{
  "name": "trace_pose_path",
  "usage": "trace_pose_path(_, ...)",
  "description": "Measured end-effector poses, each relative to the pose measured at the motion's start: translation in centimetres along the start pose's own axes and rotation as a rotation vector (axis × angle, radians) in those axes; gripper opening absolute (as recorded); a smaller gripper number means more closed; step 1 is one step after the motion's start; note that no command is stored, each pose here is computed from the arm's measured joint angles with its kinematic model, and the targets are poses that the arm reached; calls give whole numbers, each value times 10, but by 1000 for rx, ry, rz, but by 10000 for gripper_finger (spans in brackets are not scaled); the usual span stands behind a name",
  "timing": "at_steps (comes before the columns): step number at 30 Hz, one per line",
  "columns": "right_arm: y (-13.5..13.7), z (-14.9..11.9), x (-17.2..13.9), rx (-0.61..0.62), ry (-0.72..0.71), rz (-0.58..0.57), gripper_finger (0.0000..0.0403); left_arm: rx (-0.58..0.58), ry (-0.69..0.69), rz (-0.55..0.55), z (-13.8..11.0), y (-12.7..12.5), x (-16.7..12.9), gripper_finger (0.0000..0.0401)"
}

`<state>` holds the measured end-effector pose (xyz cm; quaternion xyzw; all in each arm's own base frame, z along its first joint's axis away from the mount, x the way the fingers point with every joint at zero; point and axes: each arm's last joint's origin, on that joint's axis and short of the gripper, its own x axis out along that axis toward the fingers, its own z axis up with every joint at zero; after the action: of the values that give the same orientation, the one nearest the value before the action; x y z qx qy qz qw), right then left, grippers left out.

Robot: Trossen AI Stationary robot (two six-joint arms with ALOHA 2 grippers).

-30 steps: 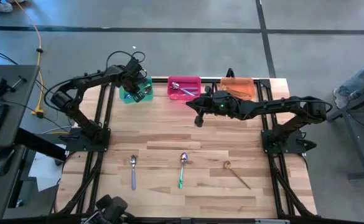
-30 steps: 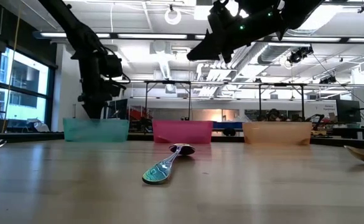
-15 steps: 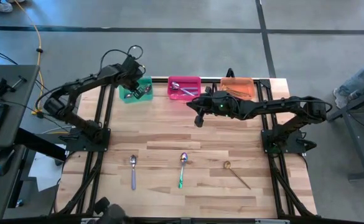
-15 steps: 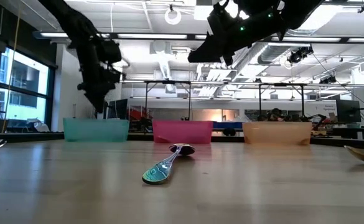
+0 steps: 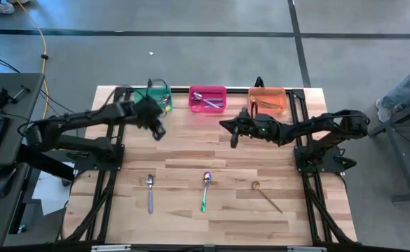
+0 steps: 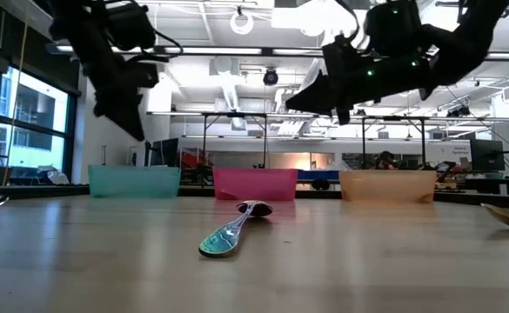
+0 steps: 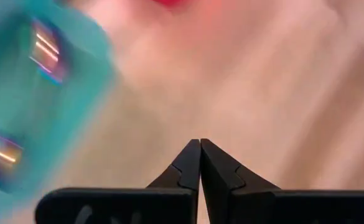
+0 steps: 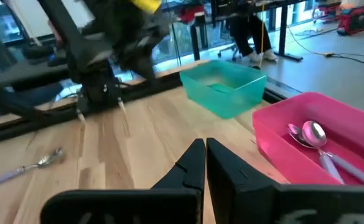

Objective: Sort silverware by color (type)
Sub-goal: Put the purple spoon into the red bin

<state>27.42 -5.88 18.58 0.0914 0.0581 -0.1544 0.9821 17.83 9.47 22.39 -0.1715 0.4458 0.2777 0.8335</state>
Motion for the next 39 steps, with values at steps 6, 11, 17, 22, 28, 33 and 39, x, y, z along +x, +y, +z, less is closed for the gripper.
trace_pose_path(6,12,-2,-2,16,-8,15,0,-81,178,-101,-41,-34,7,3)
trace_pose_path(11,24,-3,-4,-14,-10,27,0,-131,274,-133,-68,-64,3,3)
trace_pose_path(17,35,-6,-6,-21,1,51,0,-255,345,-180,-96,-99,-14,27)
trace_pose_path(22,43,-10,-8,-35,29,78,0,-408,412,-189,-123,-120,-30,81)
trace_pose_path(28,54,-14,-11,-59,46,120,0,-619,484,-161,-154,-145,-36,128)
trace_pose_path(33,64,-16,-14,-65,52,157,0,-692,482,-77,-176,-163,-22,138)
trace_pose_path(39,74,-18,-18,-73,58,183,0,-694,413,19,-185,-177,-4,139)
